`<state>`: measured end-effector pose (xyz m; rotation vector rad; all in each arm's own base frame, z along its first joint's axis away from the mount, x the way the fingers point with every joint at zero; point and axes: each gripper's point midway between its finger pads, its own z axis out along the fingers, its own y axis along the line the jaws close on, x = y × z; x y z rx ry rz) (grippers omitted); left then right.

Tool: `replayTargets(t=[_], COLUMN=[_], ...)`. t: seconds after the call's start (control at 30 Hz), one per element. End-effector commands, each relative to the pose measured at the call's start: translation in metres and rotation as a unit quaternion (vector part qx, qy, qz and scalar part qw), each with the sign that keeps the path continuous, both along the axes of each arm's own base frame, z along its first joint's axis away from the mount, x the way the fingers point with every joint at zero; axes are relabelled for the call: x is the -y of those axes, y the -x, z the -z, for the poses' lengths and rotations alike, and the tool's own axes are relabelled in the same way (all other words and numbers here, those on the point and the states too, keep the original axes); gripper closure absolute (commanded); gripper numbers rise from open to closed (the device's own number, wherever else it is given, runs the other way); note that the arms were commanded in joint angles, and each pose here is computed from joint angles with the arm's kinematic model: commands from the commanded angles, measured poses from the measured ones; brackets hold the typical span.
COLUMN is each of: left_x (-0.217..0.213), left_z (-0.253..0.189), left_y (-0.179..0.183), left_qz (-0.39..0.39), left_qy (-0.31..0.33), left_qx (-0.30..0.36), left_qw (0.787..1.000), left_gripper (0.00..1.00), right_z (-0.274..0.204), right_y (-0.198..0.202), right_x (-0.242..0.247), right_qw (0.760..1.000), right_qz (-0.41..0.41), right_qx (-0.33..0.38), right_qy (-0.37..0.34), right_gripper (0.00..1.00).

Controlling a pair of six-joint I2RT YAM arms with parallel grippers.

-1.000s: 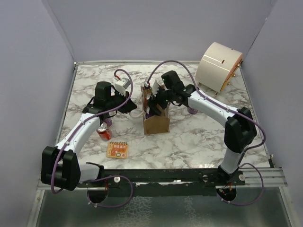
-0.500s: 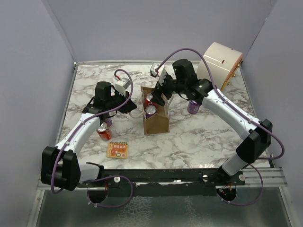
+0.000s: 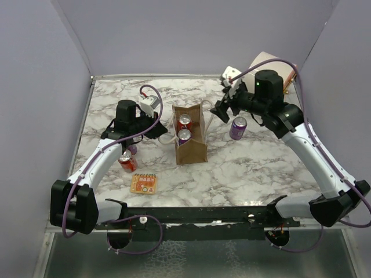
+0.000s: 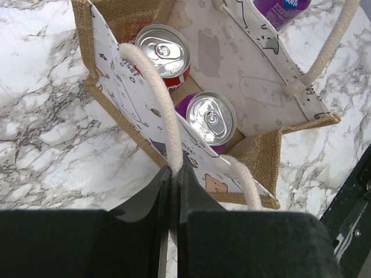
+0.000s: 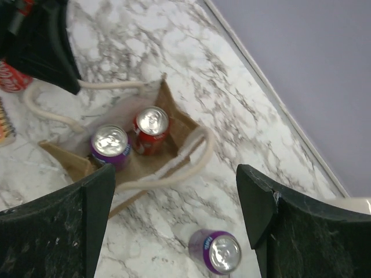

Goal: Place the beverage into the canvas bag

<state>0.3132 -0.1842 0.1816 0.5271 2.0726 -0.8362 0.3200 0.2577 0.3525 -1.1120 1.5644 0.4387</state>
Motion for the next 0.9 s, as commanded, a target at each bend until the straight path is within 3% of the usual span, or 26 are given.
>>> replayTargets(t=[0.0, 0.33, 0.6, 0.87], left_x=[0.005, 0.005, 0.005, 0.003], left_z=[-0.012, -0.010, -0.011, -0.010], left_y=[-0.002, -0.003, -0.003, -0.003], left_qz=[0.012, 0.016, 0.016, 0.012], left_qy=[0.003, 0.002, 0.000, -0.005], left_qx=[0.015, 0.013, 0.015, 0.020], left_qw=[1.000, 1.000, 1.000, 1.000], left_gripper=[1.00, 1.00, 1.00, 1.00], right_z=[0.010, 0.069, 0.135, 0.187], right_y=[-0.012, -0.046, -0.069, -0.082], right_x=[0.050, 0.124, 0.142, 0.148], right_qw=[0.998, 0.978, 0.966, 0.953], right_qz=[0.058, 0.205, 0.232, 0.248], right_qx=[-0.003, -0.022, -0.095, -0.157], right_qy=[-0.016, 0.022, 0.064, 0.080], right_gripper=[0.15, 0.07, 0.00, 0.00])
